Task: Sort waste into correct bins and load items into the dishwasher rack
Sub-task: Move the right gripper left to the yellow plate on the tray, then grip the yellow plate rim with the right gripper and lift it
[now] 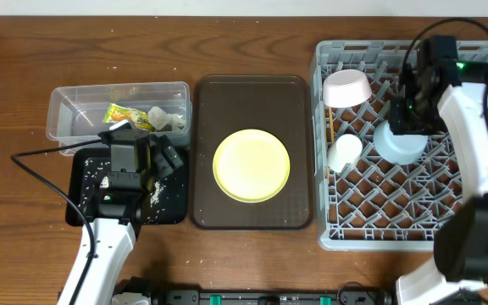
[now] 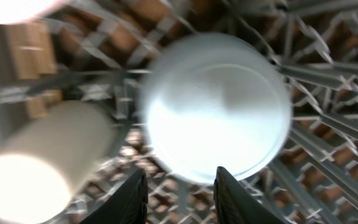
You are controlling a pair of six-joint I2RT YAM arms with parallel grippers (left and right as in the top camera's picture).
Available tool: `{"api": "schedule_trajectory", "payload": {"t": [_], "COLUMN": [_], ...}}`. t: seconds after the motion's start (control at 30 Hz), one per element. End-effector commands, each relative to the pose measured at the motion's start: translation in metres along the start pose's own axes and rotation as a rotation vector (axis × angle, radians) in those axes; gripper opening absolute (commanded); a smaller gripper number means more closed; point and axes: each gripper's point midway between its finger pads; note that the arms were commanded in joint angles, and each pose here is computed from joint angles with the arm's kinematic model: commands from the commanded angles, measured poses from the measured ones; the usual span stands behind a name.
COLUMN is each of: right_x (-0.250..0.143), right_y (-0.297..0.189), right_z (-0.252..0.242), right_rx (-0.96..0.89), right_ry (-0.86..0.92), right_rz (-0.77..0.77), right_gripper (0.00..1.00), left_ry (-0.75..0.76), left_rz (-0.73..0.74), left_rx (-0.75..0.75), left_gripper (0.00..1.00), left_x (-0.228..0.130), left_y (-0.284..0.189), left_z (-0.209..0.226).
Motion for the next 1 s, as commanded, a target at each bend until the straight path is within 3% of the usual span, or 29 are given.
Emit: {"api": "schedule_trajectory", "payload": {"t": [0.0, 0.2, 0.23, 0.27, 0.3, 0.33, 0.53, 0.6, 0.77, 0.87, 0.97], "right_x": [-0.008, -0.044, -0.050, -0.059, -0.065, -0.073, -0.120, -0.134, -0.162, -0.175, -0.178], "right_y": [-0.039, -0.063, -0.064, -0.066, -0.067, -0.068, -0.055, -0.043, -0.006, 0.015, 0.038], "right_z": [0.060, 0.141, 0.155, 0.173, 0.185, 0.200, 0.273, 0.292, 0.327, 0.339, 0.339], "right_rx": [0.249, 0.505, 0.539, 0.586, 0.613, 0.652, 0.706, 0.678, 0.567, 0.495, 0.372], "right_ry": [-0.057, -0.208, -0.242, -0.274, -0.288, -0.310, -0.528, -0.596, -0.728, -0.760, -0.731], "right_rz": [-0.053, 0.009, 0.022, 0.038, 0.051, 0.068, 0.107, 0.100, 0.067, 0.052, 0.023], "right_gripper": [0.34, 0.36, 0.45, 0.66, 0.93, 0.99, 0.99, 0.76, 0.40, 0.25, 0.17], "left_ry": [0.001, 0.001, 0.001, 0.001, 0.001, 0.001, 0.001, 0.001, 0.001, 0.001, 0.001], "left_rz": [-0.021, -0.021, -0.021, -0.021, -0.021, -0.021, -0.021, -0.021, -0.021, -0.021, -0.021], "left_rx": [0.016, 0.016, 0.016, 0.016, 0.016, 0.016, 0.016, 0.016, 0.016, 0.016, 0.016], "left_gripper": [0.98, 0.98, 0.98, 0.98, 0.98, 0.98, 0.98, 0.98, 0.98, 0.98, 0.98], "left_x": [0.008, 0.008, 0.008, 0.008, 0.008, 0.008, 0.008, 0.008, 0.008, 0.008, 0.008], "left_y": [-0.002, -0.002, -0.002, -0.002, -0.002, -0.002, -0.002, -0.002, -0.002, -0.002, -0.002], "left_z": [0.002, 0.002, 0.002, 0.002, 0.002, 0.002, 0.002, 0.002, 0.002, 0.002, 0.002]}}
Point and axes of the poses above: each gripper's point midway between its finger pads, its own y axis out along the fingers, its own z axis along the line the jaws close on, x = y × z, and after that the axes turned 10 degrees about y, right-handed
